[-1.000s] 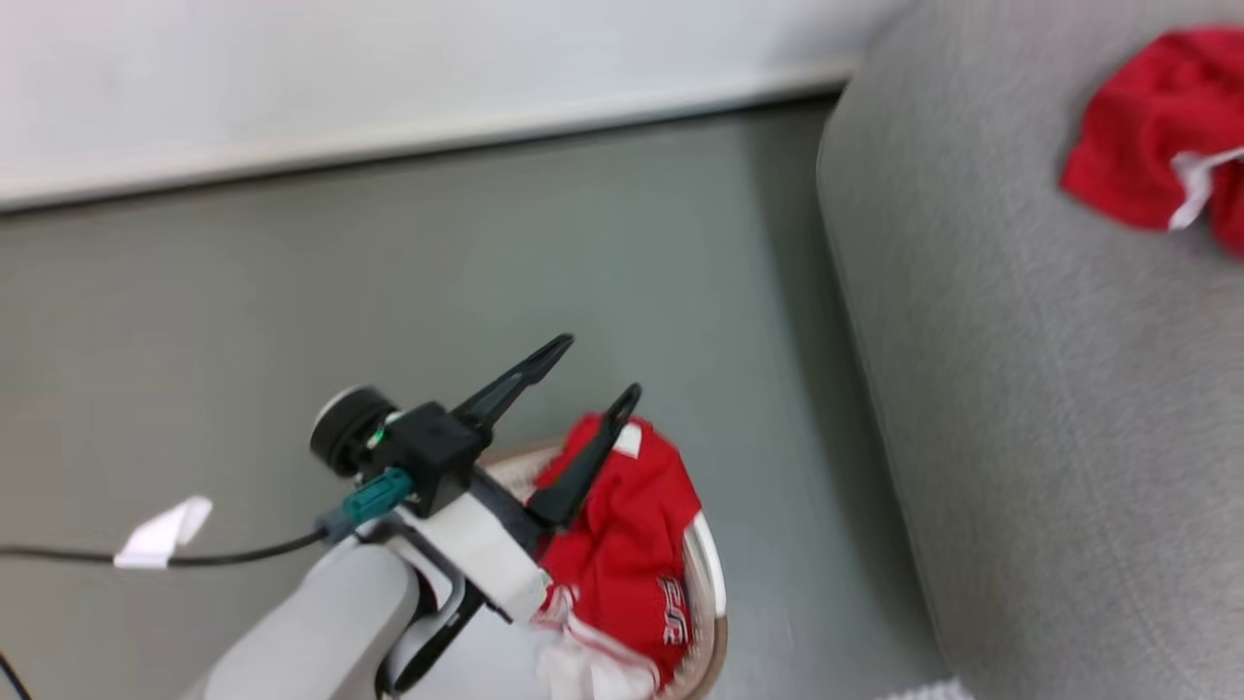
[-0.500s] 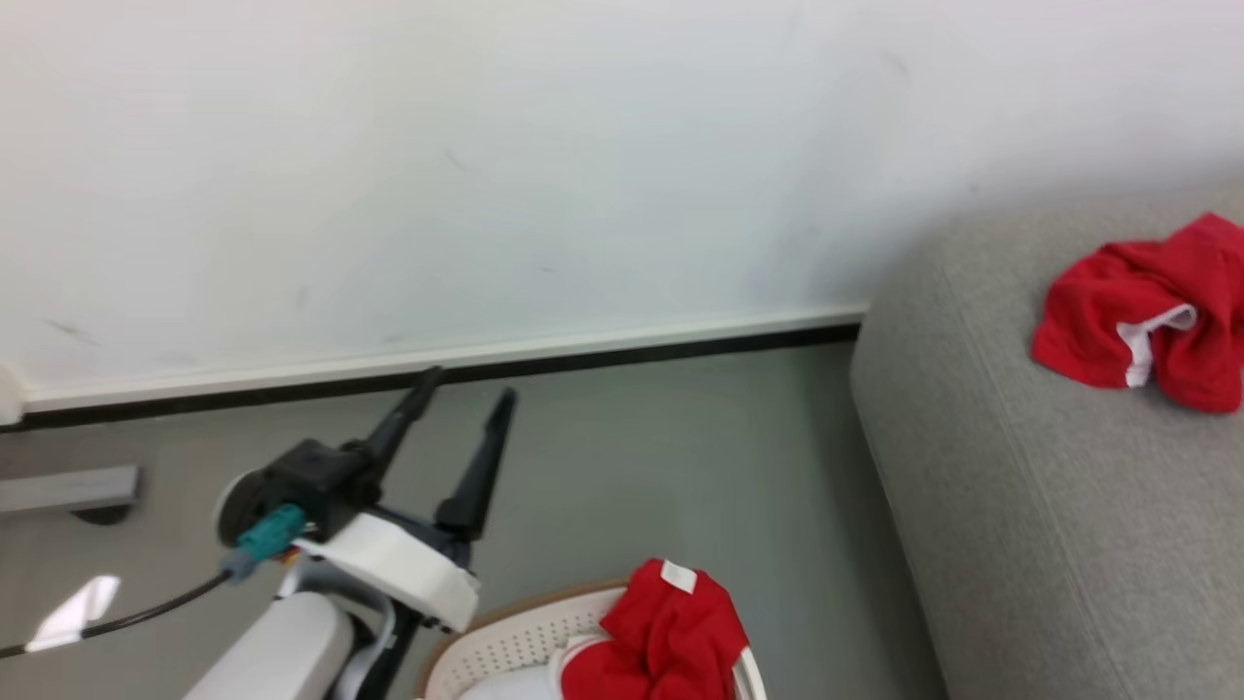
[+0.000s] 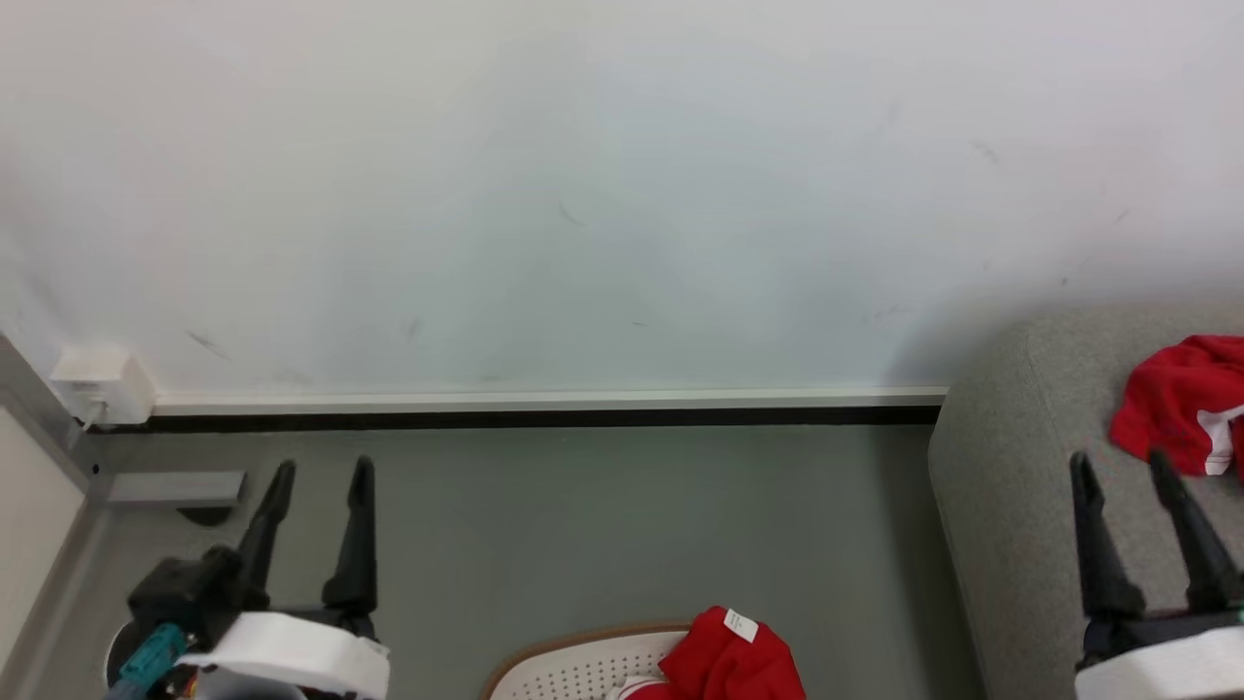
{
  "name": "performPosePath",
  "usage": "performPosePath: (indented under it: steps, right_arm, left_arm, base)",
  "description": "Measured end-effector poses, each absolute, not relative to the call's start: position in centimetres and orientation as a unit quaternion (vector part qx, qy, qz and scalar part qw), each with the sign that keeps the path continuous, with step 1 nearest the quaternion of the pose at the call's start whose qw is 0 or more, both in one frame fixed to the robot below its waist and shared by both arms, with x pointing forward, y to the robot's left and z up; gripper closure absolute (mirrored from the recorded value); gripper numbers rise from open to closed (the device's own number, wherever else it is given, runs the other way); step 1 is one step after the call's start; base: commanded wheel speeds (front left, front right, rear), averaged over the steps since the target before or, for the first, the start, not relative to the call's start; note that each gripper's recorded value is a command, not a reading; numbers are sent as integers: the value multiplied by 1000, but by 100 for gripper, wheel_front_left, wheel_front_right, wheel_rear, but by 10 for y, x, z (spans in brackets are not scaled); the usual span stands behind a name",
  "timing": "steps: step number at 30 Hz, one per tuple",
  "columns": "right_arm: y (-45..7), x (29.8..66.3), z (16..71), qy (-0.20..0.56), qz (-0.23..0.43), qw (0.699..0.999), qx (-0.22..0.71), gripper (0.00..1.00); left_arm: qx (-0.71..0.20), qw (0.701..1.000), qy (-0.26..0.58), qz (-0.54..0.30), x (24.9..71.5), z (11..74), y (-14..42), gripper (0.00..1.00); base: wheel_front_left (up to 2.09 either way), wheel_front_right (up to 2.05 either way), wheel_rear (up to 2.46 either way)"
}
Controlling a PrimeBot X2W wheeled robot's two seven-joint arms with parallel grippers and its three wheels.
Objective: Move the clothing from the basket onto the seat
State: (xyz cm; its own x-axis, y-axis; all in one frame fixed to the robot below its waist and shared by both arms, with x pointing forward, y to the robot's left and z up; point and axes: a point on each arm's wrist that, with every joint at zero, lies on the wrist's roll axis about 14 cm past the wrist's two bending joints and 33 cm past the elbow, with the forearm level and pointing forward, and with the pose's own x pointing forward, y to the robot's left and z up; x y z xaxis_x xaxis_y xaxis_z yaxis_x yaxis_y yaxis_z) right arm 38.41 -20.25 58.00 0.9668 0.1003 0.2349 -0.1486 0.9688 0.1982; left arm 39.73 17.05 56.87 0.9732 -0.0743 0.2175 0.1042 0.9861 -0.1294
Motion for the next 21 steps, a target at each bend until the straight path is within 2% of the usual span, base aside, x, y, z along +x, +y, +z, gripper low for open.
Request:
performPosePath:
  steps: [4,10,21]
  right_arm:
    - [-186,368,541,-77,63,988,117,0]
    - [-175,357,516,-50,60,990,120,0]
    - [-171,362,522,-58,69,990,106,0]
  left_arm:
    - [-73,993,-90,-22,383,552,184,0]
    - [-59,996,-71,-5,374,533,188,0]
    - [-57,996,-66,-12,374,525,184,0]
  base:
    - [0,0,0]
    - [0,0,0]
    - [0,0,0]
